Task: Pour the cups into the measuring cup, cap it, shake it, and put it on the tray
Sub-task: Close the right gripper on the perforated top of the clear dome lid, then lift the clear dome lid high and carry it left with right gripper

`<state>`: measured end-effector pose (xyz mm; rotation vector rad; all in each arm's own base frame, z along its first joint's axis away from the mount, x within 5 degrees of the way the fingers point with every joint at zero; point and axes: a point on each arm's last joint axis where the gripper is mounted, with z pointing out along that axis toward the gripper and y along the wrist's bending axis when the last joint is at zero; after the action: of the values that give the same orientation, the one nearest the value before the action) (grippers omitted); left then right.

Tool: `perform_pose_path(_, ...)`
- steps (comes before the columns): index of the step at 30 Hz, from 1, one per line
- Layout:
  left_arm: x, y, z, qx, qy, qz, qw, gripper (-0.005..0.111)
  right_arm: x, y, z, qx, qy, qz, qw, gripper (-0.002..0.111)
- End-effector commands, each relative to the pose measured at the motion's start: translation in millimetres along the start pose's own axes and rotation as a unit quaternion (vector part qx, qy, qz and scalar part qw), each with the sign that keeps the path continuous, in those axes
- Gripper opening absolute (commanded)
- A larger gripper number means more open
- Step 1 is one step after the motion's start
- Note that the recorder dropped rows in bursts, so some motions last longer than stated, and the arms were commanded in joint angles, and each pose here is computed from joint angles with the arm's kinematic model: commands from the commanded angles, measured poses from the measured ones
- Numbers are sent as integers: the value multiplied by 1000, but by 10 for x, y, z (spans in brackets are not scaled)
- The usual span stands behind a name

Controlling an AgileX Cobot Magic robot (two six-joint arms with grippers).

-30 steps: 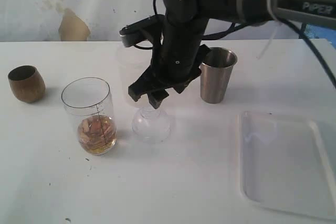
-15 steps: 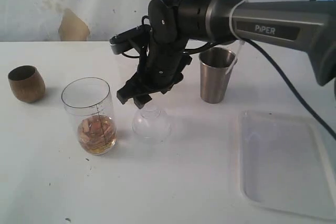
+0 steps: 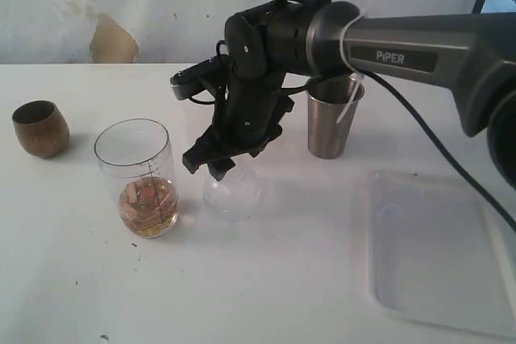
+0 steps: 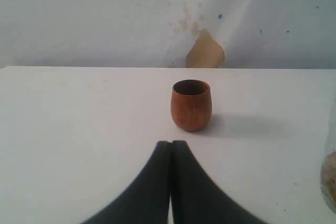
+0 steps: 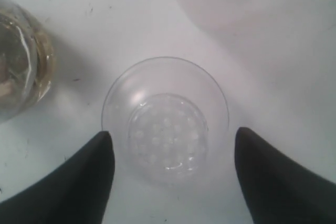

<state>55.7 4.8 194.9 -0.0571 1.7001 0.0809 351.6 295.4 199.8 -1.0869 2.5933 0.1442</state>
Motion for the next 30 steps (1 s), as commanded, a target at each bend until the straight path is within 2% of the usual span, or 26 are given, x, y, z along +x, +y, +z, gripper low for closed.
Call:
perform_pose_path(1, 7, -6, 0, 4, -4, -8, 1000, 0, -14, -9, 102, 0, -2, -3, 1000, 61)
perform_pose_path(3, 7, -6, 0, 4, -4, -8, 1000, 0, -9, -8, 136, 0, 1, -3, 1000, 59)
perform_pose_path(6, 7, -6, 0, 4, -4, -8, 1000, 0, -8, -8, 139, 0, 1, -7, 1000, 50)
perform_pose_path(14, 7, -6, 0, 4, -4, -8, 1000, 0, 19, -5, 1, -2, 15, -19, 1000, 2)
perform_pose_path(20, 7, -6, 0, 4, -4, -8, 1000, 0, 54, -2, -346, -3, 23, -22, 999, 0)
perform_pose_path(30, 7, -6, 0, 4, -4, -8, 1000, 0, 112, 100, -1406, -24, -34, -14, 999, 0)
